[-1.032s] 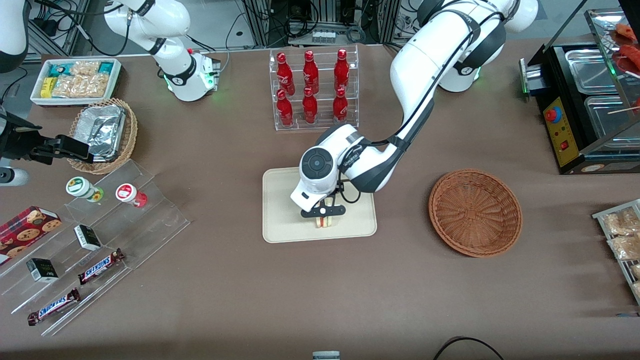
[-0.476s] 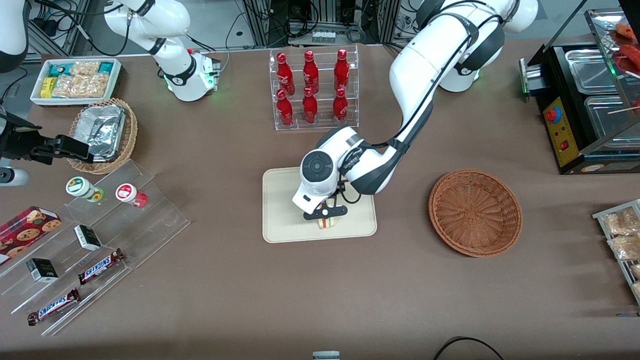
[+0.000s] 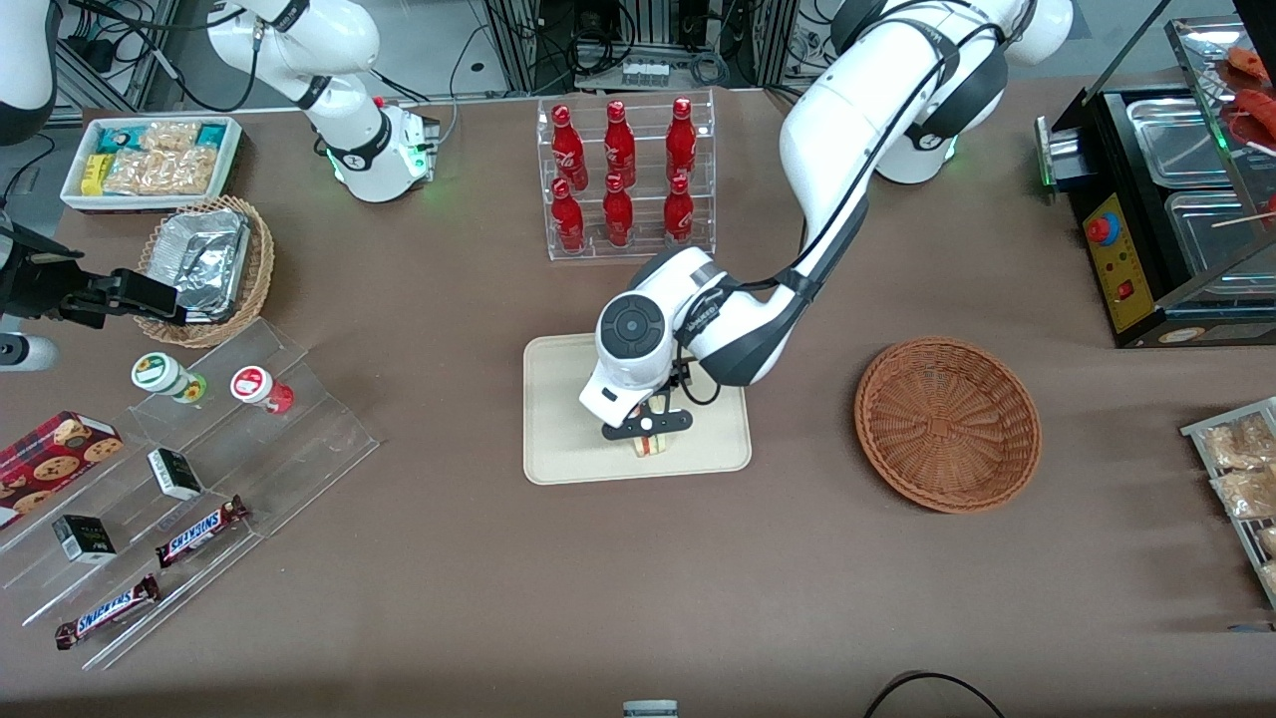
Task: Place sandwich from basket to tray
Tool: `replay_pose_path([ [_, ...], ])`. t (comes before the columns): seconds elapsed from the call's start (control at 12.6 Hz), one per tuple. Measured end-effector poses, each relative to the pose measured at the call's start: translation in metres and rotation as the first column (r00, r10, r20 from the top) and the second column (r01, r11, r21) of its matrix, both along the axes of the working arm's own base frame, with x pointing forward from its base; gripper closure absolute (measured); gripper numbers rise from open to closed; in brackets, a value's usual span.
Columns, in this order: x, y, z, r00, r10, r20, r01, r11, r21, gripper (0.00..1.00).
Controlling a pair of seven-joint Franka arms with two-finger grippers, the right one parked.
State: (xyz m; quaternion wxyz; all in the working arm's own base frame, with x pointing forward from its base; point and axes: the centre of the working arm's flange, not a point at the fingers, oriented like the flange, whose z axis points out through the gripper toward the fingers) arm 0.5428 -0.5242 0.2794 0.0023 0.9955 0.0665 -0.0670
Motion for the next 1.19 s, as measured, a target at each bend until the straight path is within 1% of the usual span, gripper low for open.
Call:
replay_pose_path([
  [0.32, 0.009, 0.017, 0.071, 0.999, 0.004, 0.033, -0.004, 1.000, -0.002, 0.00],
  [0.48, 0.017, 0.037, 0.098, 0.996, -0.084, 0.033, 0.084, 0.996, 0.010, 0.00],
  [0.56, 0.025, 0.053, 0.109, 0.994, -0.104, 0.030, 0.103, 0.994, 0.019, 0.00],
  [0.71, 0.051, 0.103, 0.132, 0.991, -0.134, 0.013, 0.133, 0.991, 0.030, 0.00],
  [0.87, 0.072, 0.161, 0.156, 0.982, -0.188, 0.001, 0.188, 0.982, 0.024, 0.00],
  [1.03, 0.086, 0.220, 0.177, 0.975, -0.224, -0.003, 0.224, 0.975, -0.005, 0.00],
  [1.19, 0.091, 0.275, 0.190, 0.971, -0.238, -0.020, 0.238, 0.971, -0.012, 0.00],
])
